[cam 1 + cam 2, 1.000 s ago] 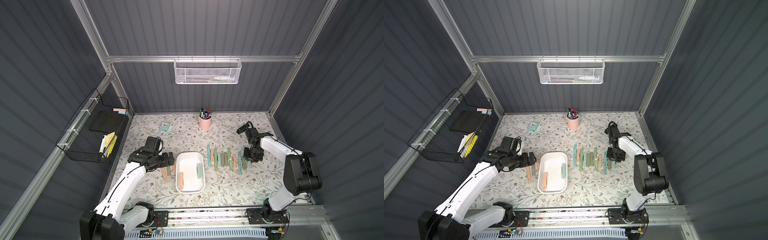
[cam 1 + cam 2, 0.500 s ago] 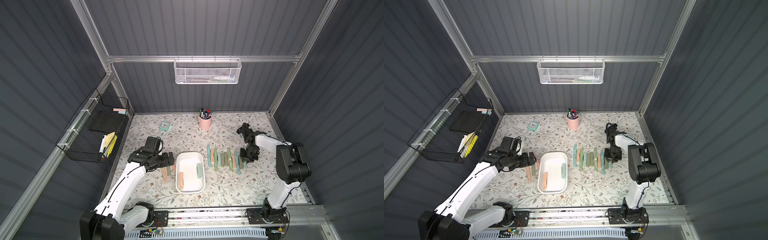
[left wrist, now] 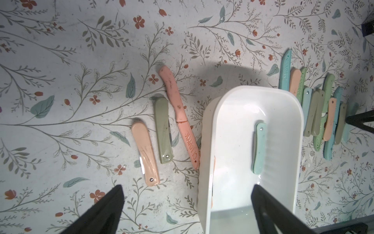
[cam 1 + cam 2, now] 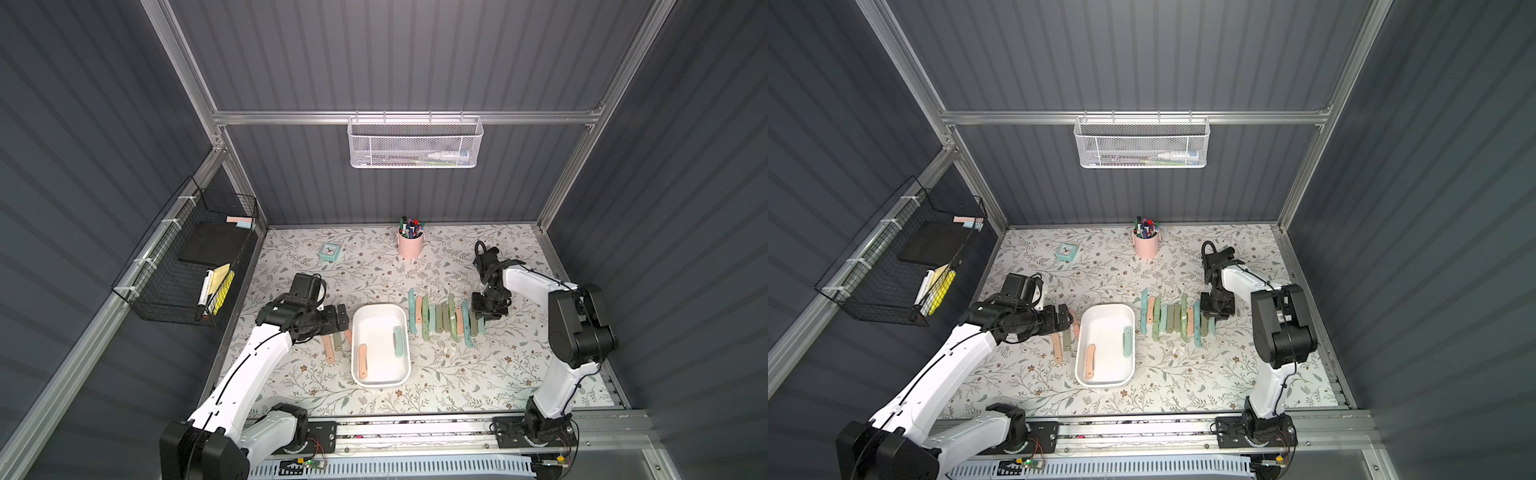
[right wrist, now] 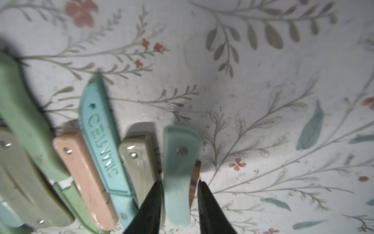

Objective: Take the fruit knife out of the storage box
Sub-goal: Place the fruit knife at the center of the board, then pick up the fruit knife from the storage box.

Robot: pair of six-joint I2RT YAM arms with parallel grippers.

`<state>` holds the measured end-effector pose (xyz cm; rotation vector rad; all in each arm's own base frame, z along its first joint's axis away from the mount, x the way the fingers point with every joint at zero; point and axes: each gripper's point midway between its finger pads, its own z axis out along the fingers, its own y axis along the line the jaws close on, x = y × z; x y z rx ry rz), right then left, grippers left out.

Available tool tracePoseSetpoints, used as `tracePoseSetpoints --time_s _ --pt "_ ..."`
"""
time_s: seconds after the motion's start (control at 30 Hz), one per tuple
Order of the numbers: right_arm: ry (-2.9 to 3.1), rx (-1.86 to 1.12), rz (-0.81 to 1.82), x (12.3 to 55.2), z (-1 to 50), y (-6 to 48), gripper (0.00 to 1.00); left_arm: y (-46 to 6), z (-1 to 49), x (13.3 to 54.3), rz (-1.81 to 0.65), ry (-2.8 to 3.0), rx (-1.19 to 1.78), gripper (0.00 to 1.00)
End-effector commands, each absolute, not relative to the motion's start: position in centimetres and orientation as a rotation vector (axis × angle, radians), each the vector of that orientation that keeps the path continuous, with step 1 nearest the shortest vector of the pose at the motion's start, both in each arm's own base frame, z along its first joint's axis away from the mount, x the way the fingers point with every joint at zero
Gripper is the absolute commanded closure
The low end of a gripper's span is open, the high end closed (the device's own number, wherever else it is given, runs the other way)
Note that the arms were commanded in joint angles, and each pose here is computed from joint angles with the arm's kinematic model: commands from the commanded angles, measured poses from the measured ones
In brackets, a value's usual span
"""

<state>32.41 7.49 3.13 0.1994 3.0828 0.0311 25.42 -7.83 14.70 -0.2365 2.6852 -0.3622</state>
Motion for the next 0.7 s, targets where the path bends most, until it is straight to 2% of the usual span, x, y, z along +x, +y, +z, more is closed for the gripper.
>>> tracePoseSetpoints --time_s 0.0,0.13,0.33,0.5,0.67 --pt "3.002 0.193 0.045 32.6 6.1 7.9 0.63 -7.8 14.3 25.2 -0.351 2.703 -0.219 0.01" --pt "2.916 0.100 0.012 32.1 9.2 9.5 0.54 -7.7 14.2 25.2 -0.349 2.705 -0.219 0.01" --pt "2.759 -0.101 0.085 30.9 14.2 16.7 0.53 -7.7 14.2 25.4 -0.343 2.701 -0.220 0.01" --pt "2.649 -0.216 0.331 29.0 17.6 25.0 0.52 -7.4 14.4 25.4 -0.323 2.691 -0.226 0.01" --pt "2.630 -0.308 0.580 25.9 17.2 32.3 0.45 -6.9 14.8 25.4 -0.296 2.663 -0.238 0.01"
